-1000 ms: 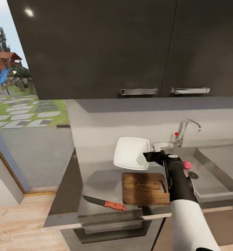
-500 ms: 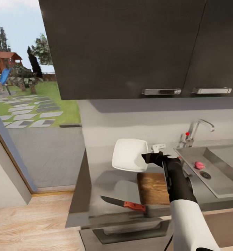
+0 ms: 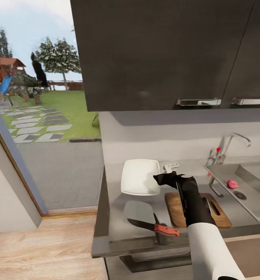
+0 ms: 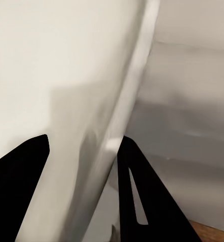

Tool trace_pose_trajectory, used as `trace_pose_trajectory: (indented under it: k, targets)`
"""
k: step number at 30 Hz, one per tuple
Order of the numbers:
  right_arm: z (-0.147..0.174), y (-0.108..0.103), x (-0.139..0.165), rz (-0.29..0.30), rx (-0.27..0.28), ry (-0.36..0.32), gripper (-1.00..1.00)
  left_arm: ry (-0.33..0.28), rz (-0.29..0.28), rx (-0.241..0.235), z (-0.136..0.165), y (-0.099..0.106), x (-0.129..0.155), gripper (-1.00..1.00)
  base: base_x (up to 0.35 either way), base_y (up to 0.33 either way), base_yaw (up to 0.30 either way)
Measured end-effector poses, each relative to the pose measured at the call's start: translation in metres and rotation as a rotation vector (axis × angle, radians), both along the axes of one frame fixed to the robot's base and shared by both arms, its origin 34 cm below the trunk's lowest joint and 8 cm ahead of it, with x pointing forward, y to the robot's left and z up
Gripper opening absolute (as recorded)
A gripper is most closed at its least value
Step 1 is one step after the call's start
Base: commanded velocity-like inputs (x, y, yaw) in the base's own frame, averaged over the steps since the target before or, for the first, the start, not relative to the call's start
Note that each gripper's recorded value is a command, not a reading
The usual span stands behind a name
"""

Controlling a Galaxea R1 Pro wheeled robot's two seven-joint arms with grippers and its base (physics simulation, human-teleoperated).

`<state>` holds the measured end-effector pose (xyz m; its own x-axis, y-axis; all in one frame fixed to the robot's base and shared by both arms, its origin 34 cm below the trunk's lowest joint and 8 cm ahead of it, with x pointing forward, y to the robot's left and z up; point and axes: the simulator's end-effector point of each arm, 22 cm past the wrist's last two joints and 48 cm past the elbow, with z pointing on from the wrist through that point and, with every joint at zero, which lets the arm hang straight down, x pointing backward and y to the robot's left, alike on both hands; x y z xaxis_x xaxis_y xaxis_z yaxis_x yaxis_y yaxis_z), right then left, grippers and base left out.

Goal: In the kitchen, take the Vidalia onion out of the sink, dice it on the chopping board with the paring knife, put the diced onion into the bowl on the countertop, then place both the paring knife and the chopping board into the sink.

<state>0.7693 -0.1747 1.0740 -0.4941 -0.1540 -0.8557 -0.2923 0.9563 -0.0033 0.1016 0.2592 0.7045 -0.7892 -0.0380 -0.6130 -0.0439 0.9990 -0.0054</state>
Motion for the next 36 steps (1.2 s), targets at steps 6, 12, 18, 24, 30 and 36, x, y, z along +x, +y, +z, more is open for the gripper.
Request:
trace_pose_trajectory:
  k: [6,12,18,24,30,36]
  targets:
    - [-0.002,0.001,0.0,0.002,0.0,0.002,-1.0,0.002,0.0,0.0,0.0,0.0,-0.001,1.0,0.0,0.007,0.139]
    - [-0.005,0.001,0.001,0.002,0.0,0.007,-1.0,0.007,0.0,0.0,0.0,0.0,-0.002,1.0,0.0,0.0,0.209]
    - [-0.008,0.001,0.001,0.002,0.0,0.012,-1.0,0.012,0.0,0.0,0.0,0.0,-0.004,1.0,0.0,0.0,0.156]
    - [-0.008,0.0,0.001,0.0,0.001,0.013,-1.0,0.013,0.0,0.0,0.0,0.0,-0.004,1.0,0.0,0.0,0.012]
    - [-0.009,0.0,0.001,0.0,0.002,0.015,-1.0,0.013,0.0,0.0,0.0,0.0,-0.004,1.0,0.0,0.0,0.001]
    - [-0.016,0.002,-0.001,0.003,0.005,0.031,-1.0,0.013,0.0,0.0,0.0,0.0,-0.004,1.0,0.0,0.0,0.0]
